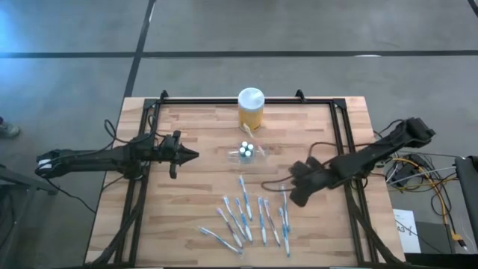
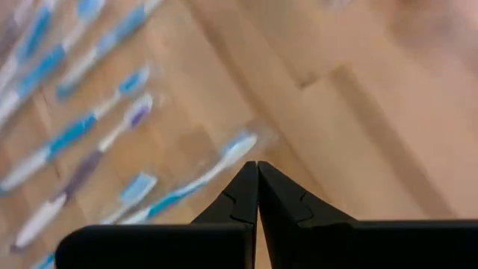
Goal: Pick & Place toothbrushing station
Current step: Put the blue toothbrush into the transparent organizer
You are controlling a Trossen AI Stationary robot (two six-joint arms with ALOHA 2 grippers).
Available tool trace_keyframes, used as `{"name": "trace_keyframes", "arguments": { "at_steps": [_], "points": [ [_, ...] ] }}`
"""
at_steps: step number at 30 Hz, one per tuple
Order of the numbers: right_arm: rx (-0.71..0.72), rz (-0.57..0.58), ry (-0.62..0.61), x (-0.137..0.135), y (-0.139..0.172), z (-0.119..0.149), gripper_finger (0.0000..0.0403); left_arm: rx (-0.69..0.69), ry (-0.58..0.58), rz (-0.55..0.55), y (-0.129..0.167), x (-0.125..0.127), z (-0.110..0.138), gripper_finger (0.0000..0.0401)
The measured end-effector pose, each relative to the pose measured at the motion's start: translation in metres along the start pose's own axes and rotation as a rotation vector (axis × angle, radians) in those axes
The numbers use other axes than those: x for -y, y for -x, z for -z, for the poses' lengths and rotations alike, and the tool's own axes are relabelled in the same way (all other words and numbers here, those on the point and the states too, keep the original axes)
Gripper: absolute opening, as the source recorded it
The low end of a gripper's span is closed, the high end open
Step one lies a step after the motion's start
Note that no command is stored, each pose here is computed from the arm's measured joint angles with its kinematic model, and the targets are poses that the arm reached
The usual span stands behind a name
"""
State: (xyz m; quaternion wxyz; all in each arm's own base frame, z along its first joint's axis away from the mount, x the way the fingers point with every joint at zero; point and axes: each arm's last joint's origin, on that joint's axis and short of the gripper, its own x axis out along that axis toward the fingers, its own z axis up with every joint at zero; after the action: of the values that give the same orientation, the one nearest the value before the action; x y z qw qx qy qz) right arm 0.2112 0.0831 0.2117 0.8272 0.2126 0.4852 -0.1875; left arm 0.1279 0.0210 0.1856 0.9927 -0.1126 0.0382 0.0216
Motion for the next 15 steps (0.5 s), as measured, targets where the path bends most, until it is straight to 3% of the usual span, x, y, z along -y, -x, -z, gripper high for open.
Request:
{"name": "trace_keyframes", "arguments": {
  "at_steps": [4, 8, 15],
  "points": [
    [-0.101, 0.012, 0.032, -0.014, -0.023, 0.004, 0.0009, 0.001, 0.003, 0.0, 0.0, 0.0, 0.0, 0.003],
    [-0.193, -0.058, 0.036, -0.024, -0.04, 0.008, 0.0022, 0.001, 0.004, 0.0, 0.0, 0.0, 0.0, 0.003],
    [-0.216, -0.043, 0.0, -0.025, -0.05, 0.009, 0.0106, 0.001, 0.004, 0.001, 0.0, 0.0, 0.0, 0.003]
  ]
}}
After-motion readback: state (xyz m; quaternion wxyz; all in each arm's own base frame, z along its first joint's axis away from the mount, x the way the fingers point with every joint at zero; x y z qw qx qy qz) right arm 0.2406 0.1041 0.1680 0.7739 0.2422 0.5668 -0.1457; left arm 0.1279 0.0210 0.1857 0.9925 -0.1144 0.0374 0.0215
